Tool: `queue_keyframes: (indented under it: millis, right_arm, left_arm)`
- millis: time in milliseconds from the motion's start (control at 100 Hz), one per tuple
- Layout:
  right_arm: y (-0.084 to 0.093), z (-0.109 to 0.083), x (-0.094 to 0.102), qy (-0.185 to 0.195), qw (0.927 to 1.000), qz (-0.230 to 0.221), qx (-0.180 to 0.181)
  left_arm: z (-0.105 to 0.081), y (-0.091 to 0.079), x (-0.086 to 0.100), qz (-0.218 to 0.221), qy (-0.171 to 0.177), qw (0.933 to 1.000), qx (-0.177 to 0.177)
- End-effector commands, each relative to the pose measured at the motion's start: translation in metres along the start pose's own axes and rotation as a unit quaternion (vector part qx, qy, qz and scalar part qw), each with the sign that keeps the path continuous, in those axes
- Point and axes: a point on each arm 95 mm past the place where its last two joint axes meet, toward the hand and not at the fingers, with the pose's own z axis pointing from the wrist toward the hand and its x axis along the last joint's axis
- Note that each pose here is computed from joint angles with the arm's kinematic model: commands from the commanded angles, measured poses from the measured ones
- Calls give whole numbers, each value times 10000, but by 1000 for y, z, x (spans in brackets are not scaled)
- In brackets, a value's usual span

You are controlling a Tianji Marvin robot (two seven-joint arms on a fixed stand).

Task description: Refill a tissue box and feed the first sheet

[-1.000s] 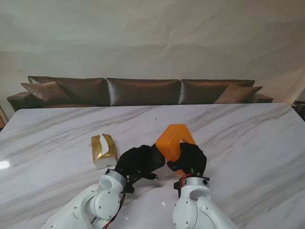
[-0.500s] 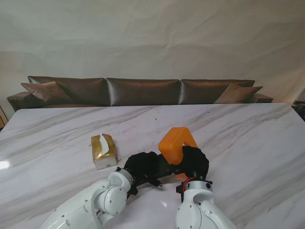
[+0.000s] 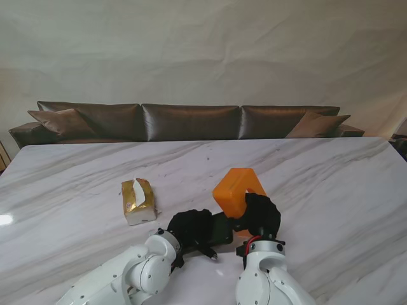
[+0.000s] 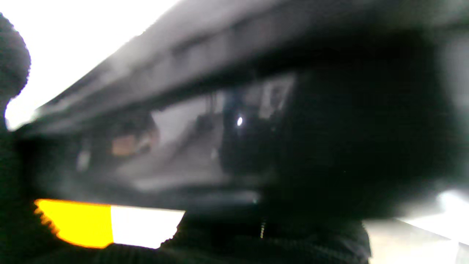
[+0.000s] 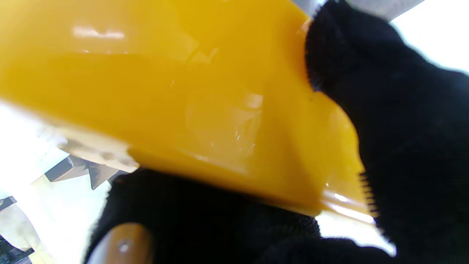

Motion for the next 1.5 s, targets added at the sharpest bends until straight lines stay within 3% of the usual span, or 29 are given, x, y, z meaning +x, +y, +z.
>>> queue_keyframes:
  millis: [0, 610, 1490]
  right_arm:
    - [2, 0, 3, 28, 10000, 37, 1]
    - [4, 4, 7, 52, 10000, -10, 34]
    - [5, 14, -1, -43, 9994, -276, 224]
  left_arm:
    - [-3, 9, 1, -34, -1, 9998, -191]
    - [-11, 12, -1, -60, 61, 9991, -406]
    - [-16, 9, -3, -88, -24, 9917, -1286]
